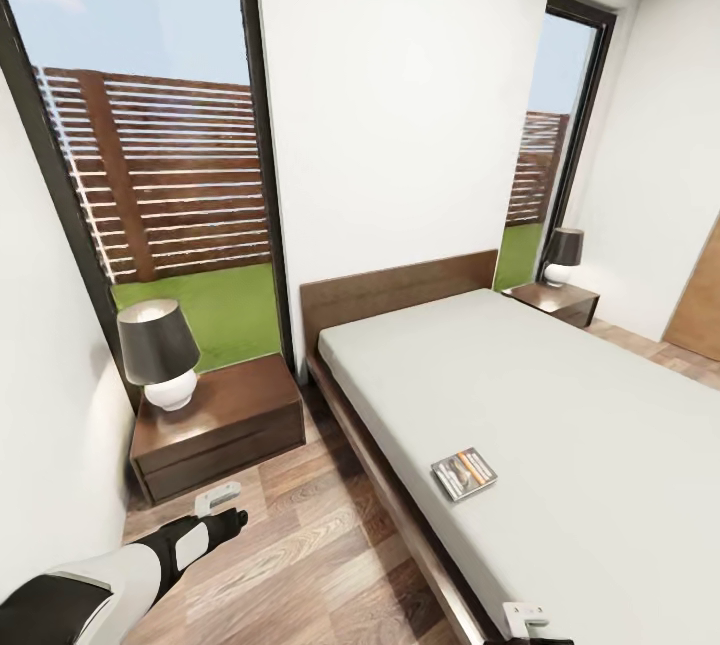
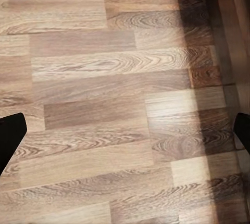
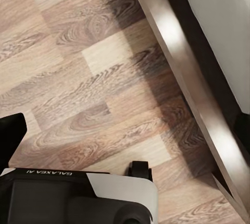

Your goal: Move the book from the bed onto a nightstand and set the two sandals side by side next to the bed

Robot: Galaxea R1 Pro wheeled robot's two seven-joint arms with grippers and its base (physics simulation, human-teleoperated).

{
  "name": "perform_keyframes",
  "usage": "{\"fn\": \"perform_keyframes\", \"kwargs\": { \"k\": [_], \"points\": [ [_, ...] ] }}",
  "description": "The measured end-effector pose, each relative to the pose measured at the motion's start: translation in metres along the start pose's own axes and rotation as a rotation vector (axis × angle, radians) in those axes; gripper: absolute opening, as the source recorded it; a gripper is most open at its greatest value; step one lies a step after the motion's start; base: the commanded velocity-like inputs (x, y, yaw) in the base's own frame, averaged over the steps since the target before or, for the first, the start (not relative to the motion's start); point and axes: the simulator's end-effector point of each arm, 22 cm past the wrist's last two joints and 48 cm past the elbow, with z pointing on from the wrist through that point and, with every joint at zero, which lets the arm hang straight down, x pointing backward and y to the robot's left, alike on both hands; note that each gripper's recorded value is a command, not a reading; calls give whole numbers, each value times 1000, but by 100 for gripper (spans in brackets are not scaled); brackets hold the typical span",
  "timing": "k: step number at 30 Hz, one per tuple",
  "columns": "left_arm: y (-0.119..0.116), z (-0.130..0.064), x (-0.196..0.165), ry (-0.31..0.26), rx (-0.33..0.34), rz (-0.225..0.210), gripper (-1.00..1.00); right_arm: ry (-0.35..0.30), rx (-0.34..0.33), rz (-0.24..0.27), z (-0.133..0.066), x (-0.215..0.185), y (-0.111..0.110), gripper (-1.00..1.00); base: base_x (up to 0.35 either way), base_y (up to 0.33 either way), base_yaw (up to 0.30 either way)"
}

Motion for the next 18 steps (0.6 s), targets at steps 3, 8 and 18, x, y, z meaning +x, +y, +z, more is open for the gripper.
{"fn": "perform_keyframes", "kwargs": {
  "k": [3, 8, 18],
  "points": [
    [0, 0, 0, 0, 0, 0, 100, 0, 0, 0, 0, 0, 0, 100, 6, 0, 0],
    [0, 0, 0, 0, 0, 0, 100, 0, 0, 0, 0, 0, 0, 100, 2, 0, 0],
    [0, 0, 0, 0, 0, 0, 100, 0, 0, 1, 0, 0, 0, 100, 0, 0, -50]
  ]
}}
